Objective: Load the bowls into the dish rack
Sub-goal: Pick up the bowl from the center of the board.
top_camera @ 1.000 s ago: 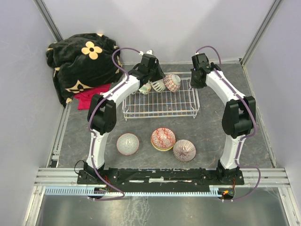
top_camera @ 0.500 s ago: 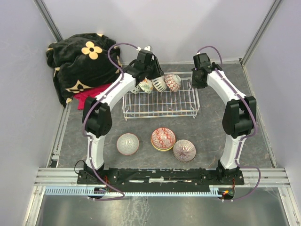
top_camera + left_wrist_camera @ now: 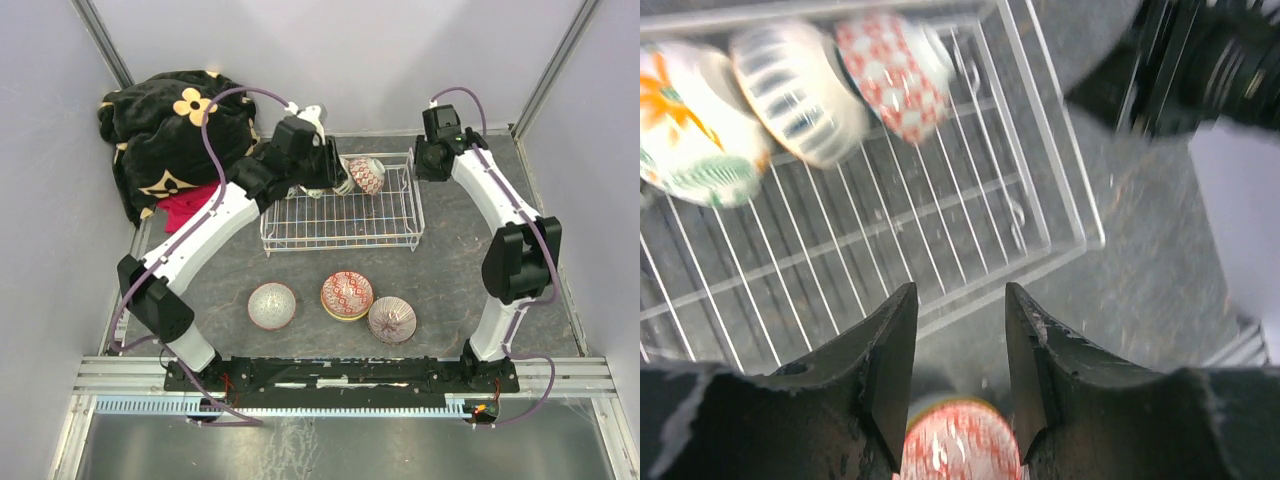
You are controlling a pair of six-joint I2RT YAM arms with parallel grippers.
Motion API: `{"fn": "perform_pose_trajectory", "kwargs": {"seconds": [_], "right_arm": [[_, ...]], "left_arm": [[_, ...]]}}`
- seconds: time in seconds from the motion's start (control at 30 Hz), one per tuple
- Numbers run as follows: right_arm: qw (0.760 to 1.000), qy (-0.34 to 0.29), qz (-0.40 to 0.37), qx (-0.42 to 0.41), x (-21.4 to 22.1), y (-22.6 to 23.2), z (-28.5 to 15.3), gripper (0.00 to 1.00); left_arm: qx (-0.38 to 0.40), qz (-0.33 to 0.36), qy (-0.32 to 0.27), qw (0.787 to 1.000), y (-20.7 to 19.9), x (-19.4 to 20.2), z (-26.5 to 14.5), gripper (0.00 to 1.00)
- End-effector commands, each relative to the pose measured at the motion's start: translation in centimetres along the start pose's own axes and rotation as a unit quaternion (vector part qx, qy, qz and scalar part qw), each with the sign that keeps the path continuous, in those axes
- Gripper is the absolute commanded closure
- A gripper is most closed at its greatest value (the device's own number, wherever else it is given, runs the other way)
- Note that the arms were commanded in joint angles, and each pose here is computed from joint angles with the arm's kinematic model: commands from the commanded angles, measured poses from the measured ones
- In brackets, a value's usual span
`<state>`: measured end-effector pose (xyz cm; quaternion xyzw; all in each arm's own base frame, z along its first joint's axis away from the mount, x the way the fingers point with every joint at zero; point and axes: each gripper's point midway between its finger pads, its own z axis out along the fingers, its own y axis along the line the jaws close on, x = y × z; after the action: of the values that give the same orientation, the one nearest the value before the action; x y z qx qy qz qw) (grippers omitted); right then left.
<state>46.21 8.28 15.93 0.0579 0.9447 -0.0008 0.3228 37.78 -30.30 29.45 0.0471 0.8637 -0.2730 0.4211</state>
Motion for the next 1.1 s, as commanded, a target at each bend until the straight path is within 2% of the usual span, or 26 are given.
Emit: {"fn": "perform_pose_trajectory", "kwargs": {"seconds": [0.0,0.13,0.4,0.5,0.63,0.77,0.83,1.07], "right_arm": [[0.996,-0.087,0.017,-0.007,-4.0,-1.1,-6.8,0.54],[0.995,-0.101,0.013,-0.013,-2.9,-1.9,-9.4,0.51],[0.995,-0.093,0.005,-0.02,1.2,-3.2,-11.6,0.5],[0.995,-0.092,0.006,-0.031,1.8,-3.0,-12.1,0.5],[0.995,-0.09,0.005,-0.04,2.1,-2.8,-12.3,0.5],[0.995,-0.085,0.006,-0.049,2.1,-2.4,-12.0,0.5],[0.995,-0.084,0.007,-0.052,2.1,-2.2,-11.8,0.5],[0.995,-0.08,0.007,-0.063,1.9,-1.7,-11.7,0.5]], "left_arm": [[-0.001,0.076,0.071,0.995,-1.5,6.1,-2.7,0.52],[0.002,0.1,0.114,0.988,-2.2,10.9,-4.5,0.52],[0.08,0.158,0.209,0.962,-5.0,21.7,-8.8,0.51],[0.026,0.159,0.218,0.963,-2.2,22.4,-10.4,0.5],[-0.042,0.122,0.208,0.97,1.6,22.7,-13.3,0.49],[-0.129,0.095,0.194,0.968,6.4,23.6,-15.0,0.49],[-0.154,0.092,0.202,0.963,8.0,25.0,-15.0,0.49],[-0.164,0.091,0.223,0.957,9.2,28.4,-12.3,0.49]]}}
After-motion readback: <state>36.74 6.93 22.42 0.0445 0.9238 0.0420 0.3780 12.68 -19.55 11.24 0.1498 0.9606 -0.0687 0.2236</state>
